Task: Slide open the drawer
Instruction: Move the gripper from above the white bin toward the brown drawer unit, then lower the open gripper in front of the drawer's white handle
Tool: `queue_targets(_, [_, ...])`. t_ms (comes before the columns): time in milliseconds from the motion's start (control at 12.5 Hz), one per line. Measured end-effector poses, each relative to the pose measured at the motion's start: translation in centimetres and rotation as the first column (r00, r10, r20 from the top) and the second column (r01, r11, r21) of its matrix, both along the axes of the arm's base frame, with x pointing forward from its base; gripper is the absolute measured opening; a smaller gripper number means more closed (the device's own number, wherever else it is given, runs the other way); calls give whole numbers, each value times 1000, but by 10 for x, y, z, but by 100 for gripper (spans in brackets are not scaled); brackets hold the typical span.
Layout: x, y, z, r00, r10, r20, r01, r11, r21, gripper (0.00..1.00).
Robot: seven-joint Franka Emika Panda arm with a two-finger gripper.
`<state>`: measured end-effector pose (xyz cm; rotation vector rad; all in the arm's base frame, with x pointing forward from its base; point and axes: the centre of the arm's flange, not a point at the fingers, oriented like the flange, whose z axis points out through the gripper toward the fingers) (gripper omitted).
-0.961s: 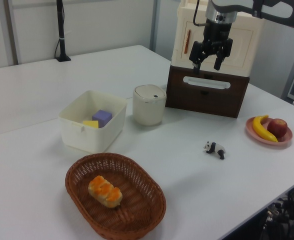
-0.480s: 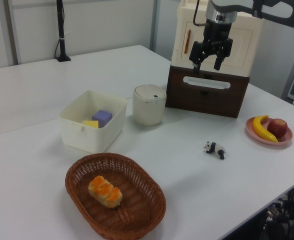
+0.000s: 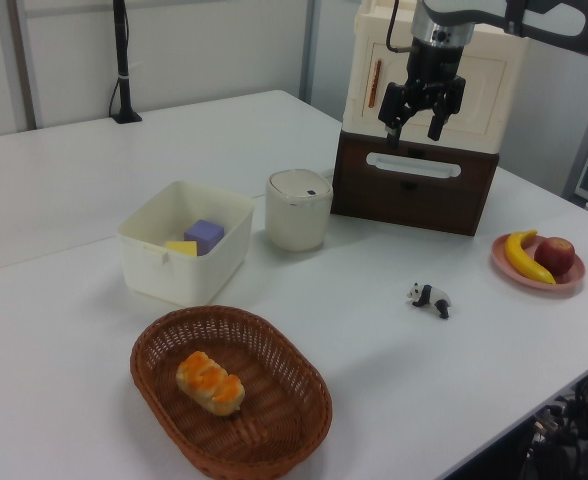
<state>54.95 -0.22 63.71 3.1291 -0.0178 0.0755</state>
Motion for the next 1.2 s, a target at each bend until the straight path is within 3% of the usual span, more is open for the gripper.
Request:
queue_targets(561, [7, -44, 1, 997, -62, 52, 64, 997, -32, 100])
queue_targets(721, [7, -58, -3, 999, -34, 42, 36, 998, -43, 100])
queue_targets(961, [6, -81, -12, 990, 141, 4, -141, 987, -82, 100])
queue_targets(1041, [6, -88, -17, 973, 232, -23, -233, 967, -105, 100])
queue_targets(1201, [10, -103, -29, 914, 399, -74, -406, 905, -129, 100])
